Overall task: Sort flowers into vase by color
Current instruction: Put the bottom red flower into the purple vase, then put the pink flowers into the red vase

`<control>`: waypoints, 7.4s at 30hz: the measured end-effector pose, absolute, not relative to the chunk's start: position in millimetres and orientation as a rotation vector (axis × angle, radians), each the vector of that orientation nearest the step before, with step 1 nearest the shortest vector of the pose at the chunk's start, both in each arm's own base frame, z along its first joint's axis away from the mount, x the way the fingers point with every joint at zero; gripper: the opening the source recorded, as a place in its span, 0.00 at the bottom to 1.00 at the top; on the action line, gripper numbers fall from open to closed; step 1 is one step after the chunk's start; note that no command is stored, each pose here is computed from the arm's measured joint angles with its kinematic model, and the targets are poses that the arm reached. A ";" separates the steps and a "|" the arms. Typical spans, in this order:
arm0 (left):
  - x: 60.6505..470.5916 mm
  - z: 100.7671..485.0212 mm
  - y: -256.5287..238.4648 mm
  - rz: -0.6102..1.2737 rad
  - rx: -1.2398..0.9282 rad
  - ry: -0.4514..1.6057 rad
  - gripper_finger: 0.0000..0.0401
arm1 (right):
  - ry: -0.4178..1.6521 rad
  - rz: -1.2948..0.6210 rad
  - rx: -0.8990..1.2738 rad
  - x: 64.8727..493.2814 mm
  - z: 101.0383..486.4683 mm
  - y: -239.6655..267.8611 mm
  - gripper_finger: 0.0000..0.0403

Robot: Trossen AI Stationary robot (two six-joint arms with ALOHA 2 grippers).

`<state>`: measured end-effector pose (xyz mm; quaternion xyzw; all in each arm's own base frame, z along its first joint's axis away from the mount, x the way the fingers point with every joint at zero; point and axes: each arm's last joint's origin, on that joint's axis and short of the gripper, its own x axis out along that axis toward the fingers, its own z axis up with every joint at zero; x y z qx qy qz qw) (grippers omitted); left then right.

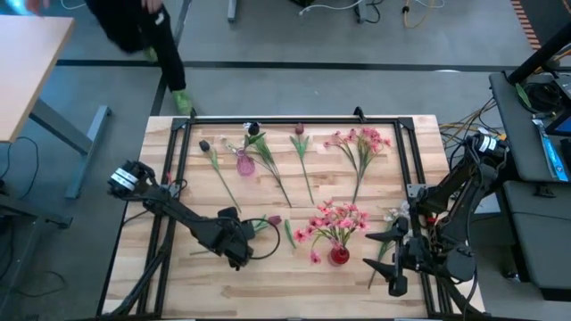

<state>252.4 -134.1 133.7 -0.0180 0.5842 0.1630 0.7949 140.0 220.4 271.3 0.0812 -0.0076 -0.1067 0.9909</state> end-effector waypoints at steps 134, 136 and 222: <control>136.0 253.2 26.0 0.226 -0.409 0.055 0.59 | -0.145 -0.505 0.332 128.4 353.0 121.5 0.71; 136.2 253.7 20.8 0.188 -0.418 0.058 0.59 | -0.137 -0.586 0.314 129.7 362.5 114.4 0.70; 128.1 263.5 0.7 0.035 -0.492 0.013 0.59 | 0.849 -1.087 0.553 255.7 433.7 -127.9 0.71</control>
